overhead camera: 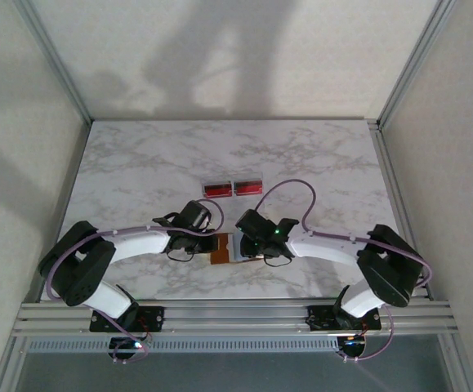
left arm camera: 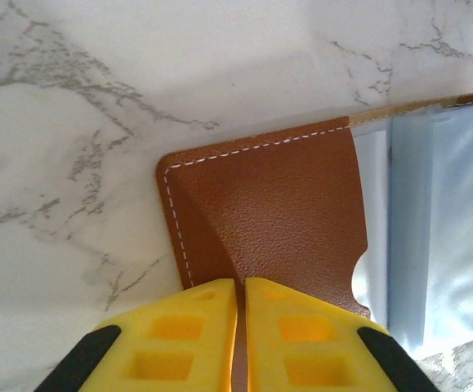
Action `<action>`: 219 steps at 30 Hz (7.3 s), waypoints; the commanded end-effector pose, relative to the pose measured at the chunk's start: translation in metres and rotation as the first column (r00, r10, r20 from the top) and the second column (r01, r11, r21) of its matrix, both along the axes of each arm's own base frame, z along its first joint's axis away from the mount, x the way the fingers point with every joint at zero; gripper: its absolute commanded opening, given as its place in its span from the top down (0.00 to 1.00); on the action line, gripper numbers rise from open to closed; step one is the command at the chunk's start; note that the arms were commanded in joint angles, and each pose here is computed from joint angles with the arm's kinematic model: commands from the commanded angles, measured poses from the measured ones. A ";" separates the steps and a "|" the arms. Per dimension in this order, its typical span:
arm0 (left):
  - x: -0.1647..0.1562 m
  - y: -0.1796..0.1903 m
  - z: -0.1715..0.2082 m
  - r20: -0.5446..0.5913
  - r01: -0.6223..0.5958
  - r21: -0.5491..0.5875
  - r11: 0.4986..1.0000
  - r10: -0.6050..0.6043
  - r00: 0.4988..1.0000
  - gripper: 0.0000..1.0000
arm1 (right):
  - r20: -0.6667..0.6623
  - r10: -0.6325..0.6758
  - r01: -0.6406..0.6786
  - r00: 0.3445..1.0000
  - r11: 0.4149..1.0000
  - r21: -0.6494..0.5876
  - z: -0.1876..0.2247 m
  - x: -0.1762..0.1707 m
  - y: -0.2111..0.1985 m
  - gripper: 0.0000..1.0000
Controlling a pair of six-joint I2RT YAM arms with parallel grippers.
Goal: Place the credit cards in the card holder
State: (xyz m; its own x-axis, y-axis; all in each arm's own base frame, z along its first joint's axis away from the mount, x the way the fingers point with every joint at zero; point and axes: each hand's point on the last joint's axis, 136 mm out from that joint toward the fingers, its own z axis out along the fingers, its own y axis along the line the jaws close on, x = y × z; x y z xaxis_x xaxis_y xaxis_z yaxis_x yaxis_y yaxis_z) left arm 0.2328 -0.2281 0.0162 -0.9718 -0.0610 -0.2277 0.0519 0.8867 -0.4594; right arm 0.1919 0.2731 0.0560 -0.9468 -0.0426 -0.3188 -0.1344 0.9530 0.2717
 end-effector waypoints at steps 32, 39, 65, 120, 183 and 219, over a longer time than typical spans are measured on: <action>-0.015 0.014 -0.017 -0.035 0.010 0.053 0.999 -0.008 0.999 0.84 | 0.513 0.374 -0.466 0.772 0.883 0.058 0.138 0.213 -0.011 0.34; -0.016 0.015 -0.015 -0.030 0.004 0.050 0.999 -0.002 1.000 0.83 | 0.374 0.627 -0.692 0.683 0.720 0.057 0.107 0.219 0.012 0.50; -0.013 0.018 -0.008 -0.021 -0.011 0.070 0.998 0.013 1.000 0.81 | 0.121 0.788 -0.797 0.604 0.593 0.116 0.053 0.210 0.009 0.70; -0.014 0.000 0.006 -0.001 0.037 0.034 0.999 -0.037 0.999 0.79 | 0.202 -0.145 0.191 0.968 0.954 -0.230 0.072 0.240 -0.183 1.00; -0.014 -0.014 -0.012 -0.004 0.135 0.113 0.984 -0.135 0.991 0.75 | 0.238 0.101 0.120 0.966 0.639 -0.760 0.077 0.229 -0.189 0.50; -0.028 -0.013 -0.031 -0.052 0.190 0.184 0.965 -0.183 0.982 0.74 | 0.102 0.016 0.046 0.995 0.819 -0.571 0.080 0.210 -0.172 0.67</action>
